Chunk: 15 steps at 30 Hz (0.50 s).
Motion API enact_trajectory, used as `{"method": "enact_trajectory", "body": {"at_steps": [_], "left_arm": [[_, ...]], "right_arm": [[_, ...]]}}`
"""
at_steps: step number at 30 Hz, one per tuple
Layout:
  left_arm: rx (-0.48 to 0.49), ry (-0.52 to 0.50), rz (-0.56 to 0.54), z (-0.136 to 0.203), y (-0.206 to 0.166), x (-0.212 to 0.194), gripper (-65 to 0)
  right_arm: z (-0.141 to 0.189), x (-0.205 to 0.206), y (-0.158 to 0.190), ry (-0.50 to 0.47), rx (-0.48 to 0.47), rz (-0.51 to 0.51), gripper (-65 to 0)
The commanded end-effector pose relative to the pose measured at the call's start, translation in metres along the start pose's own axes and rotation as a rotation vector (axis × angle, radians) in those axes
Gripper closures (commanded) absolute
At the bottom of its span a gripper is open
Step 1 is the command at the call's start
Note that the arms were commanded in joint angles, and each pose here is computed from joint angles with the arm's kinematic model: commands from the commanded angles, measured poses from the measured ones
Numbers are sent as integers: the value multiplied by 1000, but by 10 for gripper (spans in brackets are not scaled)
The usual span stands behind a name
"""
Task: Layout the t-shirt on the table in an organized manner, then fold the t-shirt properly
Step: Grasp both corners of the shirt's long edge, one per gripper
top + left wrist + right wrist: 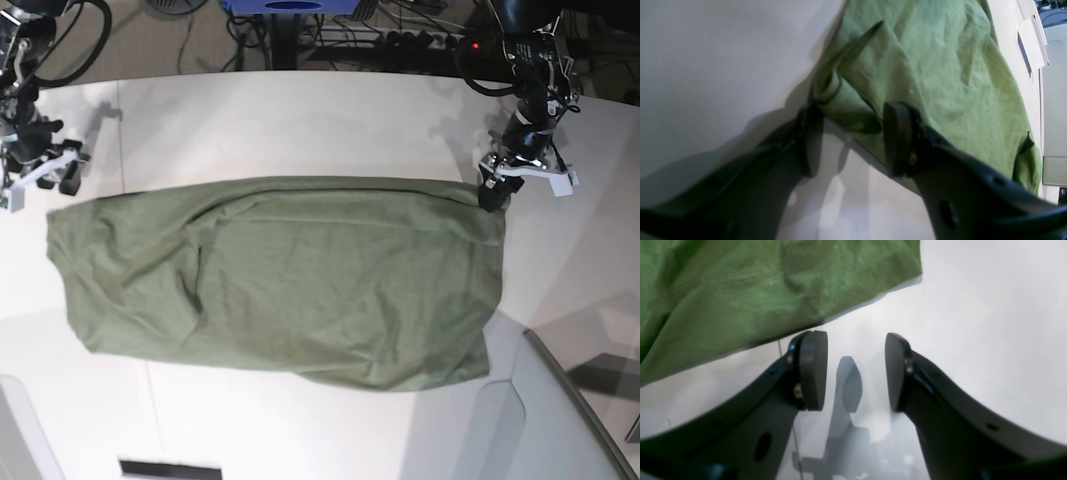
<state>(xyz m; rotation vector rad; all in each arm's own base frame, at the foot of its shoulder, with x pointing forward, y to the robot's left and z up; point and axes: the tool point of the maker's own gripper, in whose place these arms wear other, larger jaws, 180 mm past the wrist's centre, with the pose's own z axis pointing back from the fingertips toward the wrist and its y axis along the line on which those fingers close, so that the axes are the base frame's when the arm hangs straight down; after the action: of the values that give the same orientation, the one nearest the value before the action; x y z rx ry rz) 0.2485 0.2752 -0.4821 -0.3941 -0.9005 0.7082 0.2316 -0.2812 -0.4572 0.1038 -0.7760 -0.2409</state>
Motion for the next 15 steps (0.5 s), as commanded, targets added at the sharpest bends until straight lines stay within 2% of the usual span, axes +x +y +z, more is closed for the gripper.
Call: {"method": "enact_trajectory", "body": {"at_steps": [1, 11, 13, 15], "left_arm": [[26, 31, -15, 2, 7, -3, -273], [26, 30, -15, 2, 7, -3, -268], [26, 30, -15, 2, 7, -3, -212], [26, 30, -15, 2, 7, -3, -100]], "right_arm": [[3, 17, -4, -50, -3, 12, -258], [3, 17, -4, -50, -3, 12, -258], [3, 17, -4, -50, -3, 12, -258], [3, 17, -4, -50, -3, 12, -258]]}}
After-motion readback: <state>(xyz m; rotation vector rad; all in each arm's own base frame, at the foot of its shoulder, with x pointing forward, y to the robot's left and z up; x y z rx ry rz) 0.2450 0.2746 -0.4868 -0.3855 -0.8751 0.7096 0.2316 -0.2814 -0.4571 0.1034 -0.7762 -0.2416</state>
